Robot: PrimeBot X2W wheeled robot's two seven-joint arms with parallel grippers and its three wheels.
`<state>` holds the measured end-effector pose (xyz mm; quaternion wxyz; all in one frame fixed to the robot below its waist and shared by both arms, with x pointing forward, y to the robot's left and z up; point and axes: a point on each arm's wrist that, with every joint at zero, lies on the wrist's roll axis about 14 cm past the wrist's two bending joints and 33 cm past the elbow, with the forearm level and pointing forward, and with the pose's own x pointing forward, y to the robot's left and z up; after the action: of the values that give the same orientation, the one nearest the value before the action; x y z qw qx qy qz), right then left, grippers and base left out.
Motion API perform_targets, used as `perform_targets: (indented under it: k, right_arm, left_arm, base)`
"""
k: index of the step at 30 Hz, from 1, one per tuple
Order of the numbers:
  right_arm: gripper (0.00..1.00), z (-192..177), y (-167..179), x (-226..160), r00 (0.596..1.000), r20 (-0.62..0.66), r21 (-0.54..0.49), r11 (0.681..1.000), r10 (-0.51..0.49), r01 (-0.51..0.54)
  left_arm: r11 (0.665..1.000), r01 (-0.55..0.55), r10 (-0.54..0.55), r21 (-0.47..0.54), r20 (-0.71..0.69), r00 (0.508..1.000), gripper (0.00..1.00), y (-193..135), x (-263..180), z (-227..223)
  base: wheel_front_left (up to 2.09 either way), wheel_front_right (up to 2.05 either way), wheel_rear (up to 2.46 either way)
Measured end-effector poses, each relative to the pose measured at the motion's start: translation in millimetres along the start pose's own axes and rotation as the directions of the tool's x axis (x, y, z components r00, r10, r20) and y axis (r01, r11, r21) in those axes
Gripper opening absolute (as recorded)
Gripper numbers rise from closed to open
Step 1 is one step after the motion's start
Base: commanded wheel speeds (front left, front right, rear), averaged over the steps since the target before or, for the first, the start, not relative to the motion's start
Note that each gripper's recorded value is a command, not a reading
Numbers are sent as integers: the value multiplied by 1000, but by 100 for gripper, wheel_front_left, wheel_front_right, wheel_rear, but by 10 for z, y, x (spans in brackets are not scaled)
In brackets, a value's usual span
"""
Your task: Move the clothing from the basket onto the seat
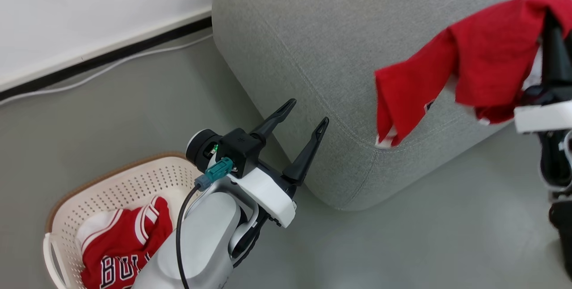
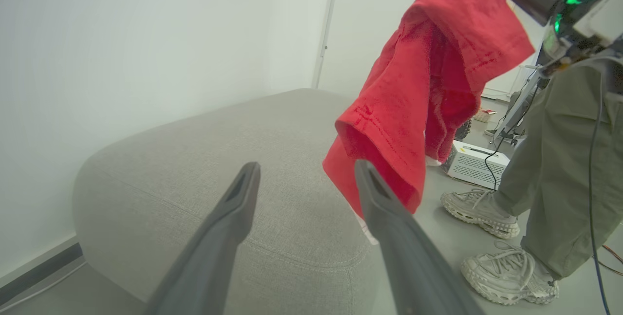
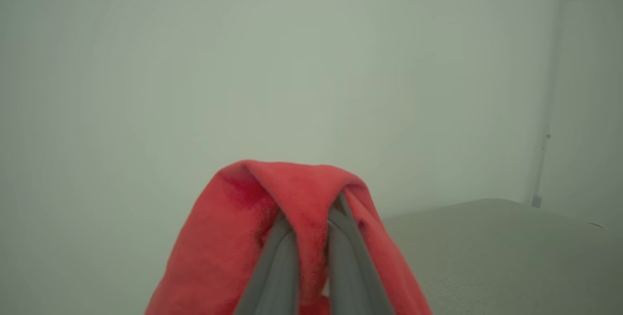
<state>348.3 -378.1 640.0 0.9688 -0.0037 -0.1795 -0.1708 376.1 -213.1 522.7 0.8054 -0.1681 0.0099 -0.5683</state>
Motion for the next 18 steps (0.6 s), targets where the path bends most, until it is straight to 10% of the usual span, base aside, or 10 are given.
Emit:
perform_targets:
  k: [18]
  right_arm:
    - [0,-342,-254,1237,998,-10,-192,980,-63,60]
  left_arm:
    - [993,-91,84,-78,-89,992,100,758,-126,-721]
  base:
    - [0,0,0]
